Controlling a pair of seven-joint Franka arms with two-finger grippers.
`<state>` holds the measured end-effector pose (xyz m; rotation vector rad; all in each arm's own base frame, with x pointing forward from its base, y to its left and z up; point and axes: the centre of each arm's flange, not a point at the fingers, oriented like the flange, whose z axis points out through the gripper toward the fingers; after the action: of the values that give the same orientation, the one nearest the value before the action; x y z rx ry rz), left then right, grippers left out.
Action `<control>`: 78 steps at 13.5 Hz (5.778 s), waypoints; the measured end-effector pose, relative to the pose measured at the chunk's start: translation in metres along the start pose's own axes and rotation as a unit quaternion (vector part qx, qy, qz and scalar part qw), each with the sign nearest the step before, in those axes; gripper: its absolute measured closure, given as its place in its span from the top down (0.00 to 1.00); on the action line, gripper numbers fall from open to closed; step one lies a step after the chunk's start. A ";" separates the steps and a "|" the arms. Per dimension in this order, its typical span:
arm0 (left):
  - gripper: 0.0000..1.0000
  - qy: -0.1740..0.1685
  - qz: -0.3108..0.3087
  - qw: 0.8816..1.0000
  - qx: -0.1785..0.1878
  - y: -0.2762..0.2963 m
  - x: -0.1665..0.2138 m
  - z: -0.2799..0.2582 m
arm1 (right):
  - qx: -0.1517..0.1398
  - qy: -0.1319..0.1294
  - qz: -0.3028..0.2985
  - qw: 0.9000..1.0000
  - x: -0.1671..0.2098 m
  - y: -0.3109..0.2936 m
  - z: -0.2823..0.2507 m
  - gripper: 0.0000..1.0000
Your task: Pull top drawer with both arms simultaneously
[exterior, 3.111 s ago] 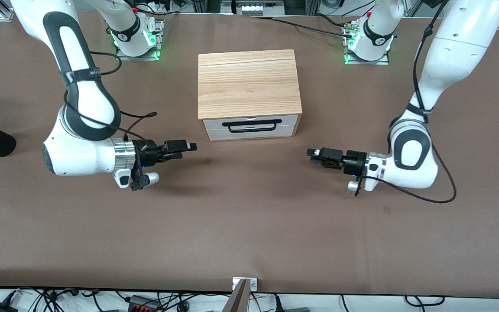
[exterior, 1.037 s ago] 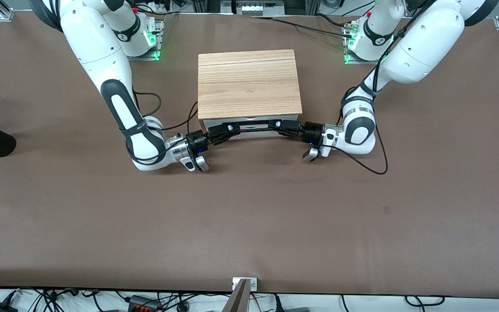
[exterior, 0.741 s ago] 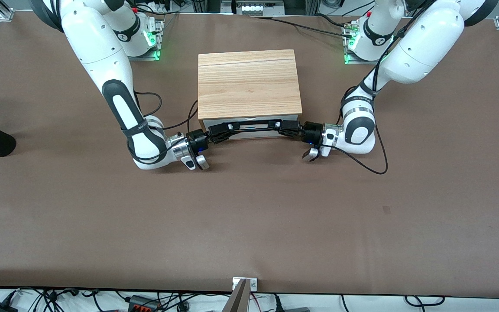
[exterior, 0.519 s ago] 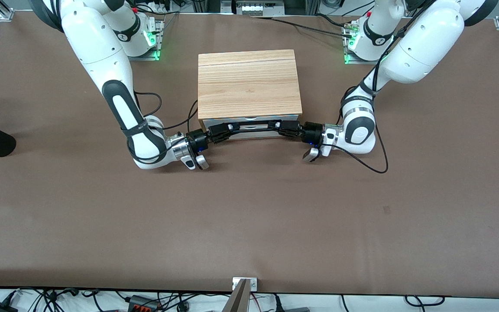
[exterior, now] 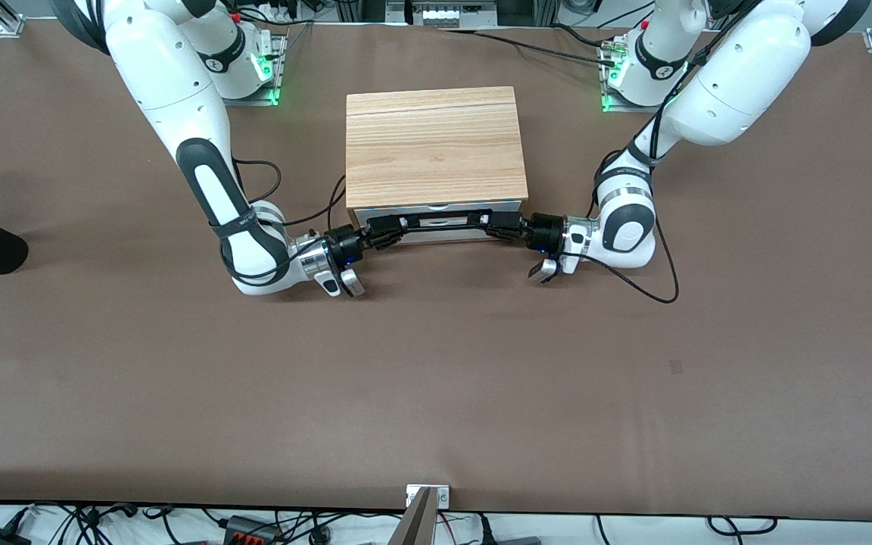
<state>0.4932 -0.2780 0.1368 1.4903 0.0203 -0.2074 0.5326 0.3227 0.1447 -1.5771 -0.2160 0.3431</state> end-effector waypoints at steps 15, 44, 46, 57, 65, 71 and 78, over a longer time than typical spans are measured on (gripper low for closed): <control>0.20 0.102 0.019 0.993 0.060 0.019 0.066 -0.038 | -0.005 0.006 -0.017 1.000 0.017 -0.005 -0.006 0.22; 0.40 0.040 -0.018 0.999 -0.015 0.007 0.012 -0.019 | -0.001 0.008 -0.022 1.000 0.028 -0.007 -0.009 0.18; 0.34 0.041 -0.017 0.999 -0.013 0.006 0.011 -0.019 | 0.000 0.008 -0.022 1.000 0.028 -0.007 -0.009 0.18; 0.19 0.045 0.007 0.999 -0.003 0.005 0.013 -0.019 | 0.000 0.010 -0.023 1.000 0.029 -0.007 -0.010 0.18; 0.19 0.064 0.029 0.997 0.016 0.017 0.037 -0.025 | -0.001 0.022 -0.040 0.999 0.056 -0.010 -0.018 0.18; 0.18 0.084 0.046 0.995 0.038 0.024 0.059 -0.030 | -0.008 0.035 -0.048 0.998 0.080 -0.010 -0.026 0.18; 0.18 0.093 0.054 0.993 0.044 0.027 0.070 -0.031 | -0.011 0.043 -0.052 0.998 0.090 -0.011 -0.030 0.18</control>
<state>0.5691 -0.2542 0.1513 1.5896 0.0804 0.0178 0.6280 0.3259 0.1483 -1.5917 -0.2341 0.1924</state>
